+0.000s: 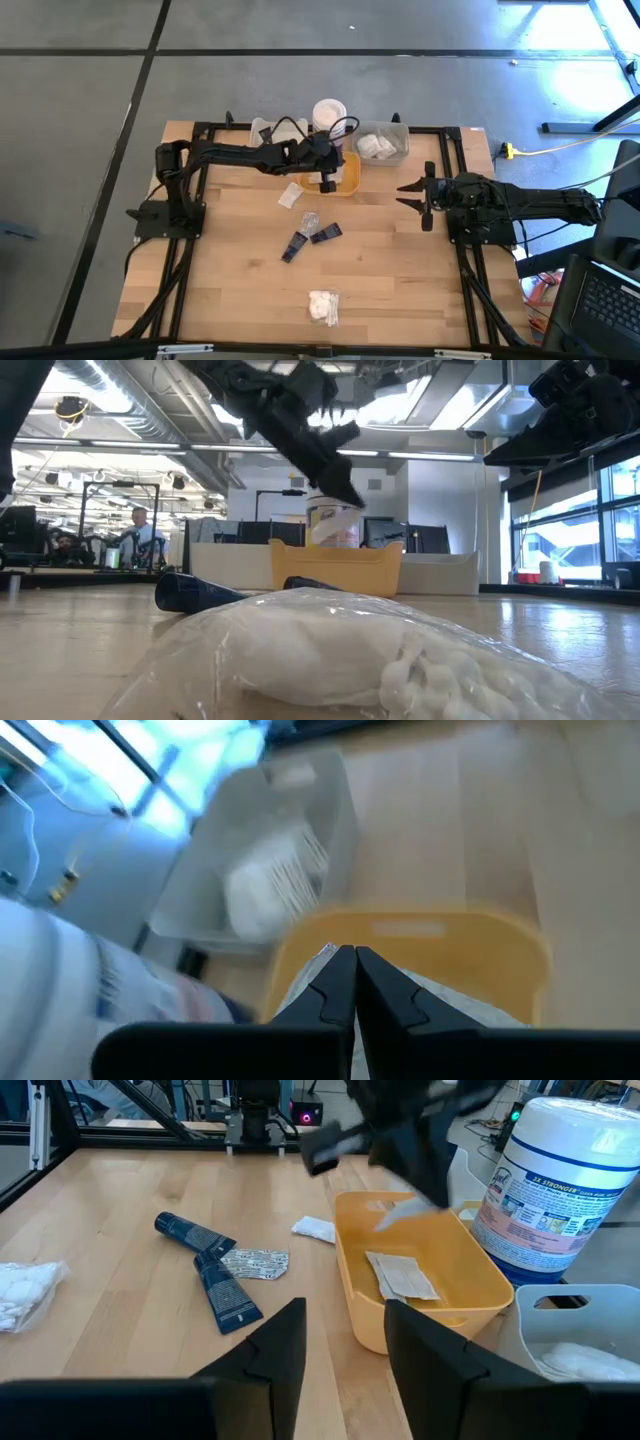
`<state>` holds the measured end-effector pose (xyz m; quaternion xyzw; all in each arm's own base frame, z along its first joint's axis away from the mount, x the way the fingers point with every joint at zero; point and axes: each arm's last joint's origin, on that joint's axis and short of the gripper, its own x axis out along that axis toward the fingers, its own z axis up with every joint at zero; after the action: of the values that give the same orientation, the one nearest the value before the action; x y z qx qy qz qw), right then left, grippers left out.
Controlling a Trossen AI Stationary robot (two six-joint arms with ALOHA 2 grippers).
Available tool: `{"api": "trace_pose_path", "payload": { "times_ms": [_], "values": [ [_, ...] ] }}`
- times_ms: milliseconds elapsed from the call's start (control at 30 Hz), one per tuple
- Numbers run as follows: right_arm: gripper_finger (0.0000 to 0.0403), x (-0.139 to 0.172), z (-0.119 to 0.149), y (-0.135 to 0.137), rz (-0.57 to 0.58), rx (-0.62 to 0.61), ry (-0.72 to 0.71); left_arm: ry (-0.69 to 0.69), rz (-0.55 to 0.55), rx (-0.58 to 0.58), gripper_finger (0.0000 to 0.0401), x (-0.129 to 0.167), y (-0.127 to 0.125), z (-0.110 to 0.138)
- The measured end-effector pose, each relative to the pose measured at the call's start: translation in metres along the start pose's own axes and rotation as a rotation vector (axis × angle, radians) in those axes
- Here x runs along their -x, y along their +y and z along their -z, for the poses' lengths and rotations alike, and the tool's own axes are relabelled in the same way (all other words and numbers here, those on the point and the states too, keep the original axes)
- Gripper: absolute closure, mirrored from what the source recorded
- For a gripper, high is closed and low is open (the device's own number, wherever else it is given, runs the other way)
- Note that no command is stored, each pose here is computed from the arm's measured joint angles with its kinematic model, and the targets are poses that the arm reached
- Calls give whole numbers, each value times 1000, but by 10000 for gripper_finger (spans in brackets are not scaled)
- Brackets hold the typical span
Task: Pick & Place Travel size toiletries
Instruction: Put the white bandage into the yellow bin
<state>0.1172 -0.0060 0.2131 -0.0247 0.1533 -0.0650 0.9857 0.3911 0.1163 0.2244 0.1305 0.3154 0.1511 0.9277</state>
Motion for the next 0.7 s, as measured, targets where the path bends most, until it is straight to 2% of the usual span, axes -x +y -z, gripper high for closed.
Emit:
{"api": "trace_pose_path", "payload": {
  "times_ms": [333, 700],
  "values": [
    [246, 0, 0, 0, 0, 0, 0, 149, 49, 12, 399, -42, -17, 38],
    [229, 0, 0, 0, 0, 0, 0, 197, 44, 33, 384, -49, -12, 49]
  ]
}}
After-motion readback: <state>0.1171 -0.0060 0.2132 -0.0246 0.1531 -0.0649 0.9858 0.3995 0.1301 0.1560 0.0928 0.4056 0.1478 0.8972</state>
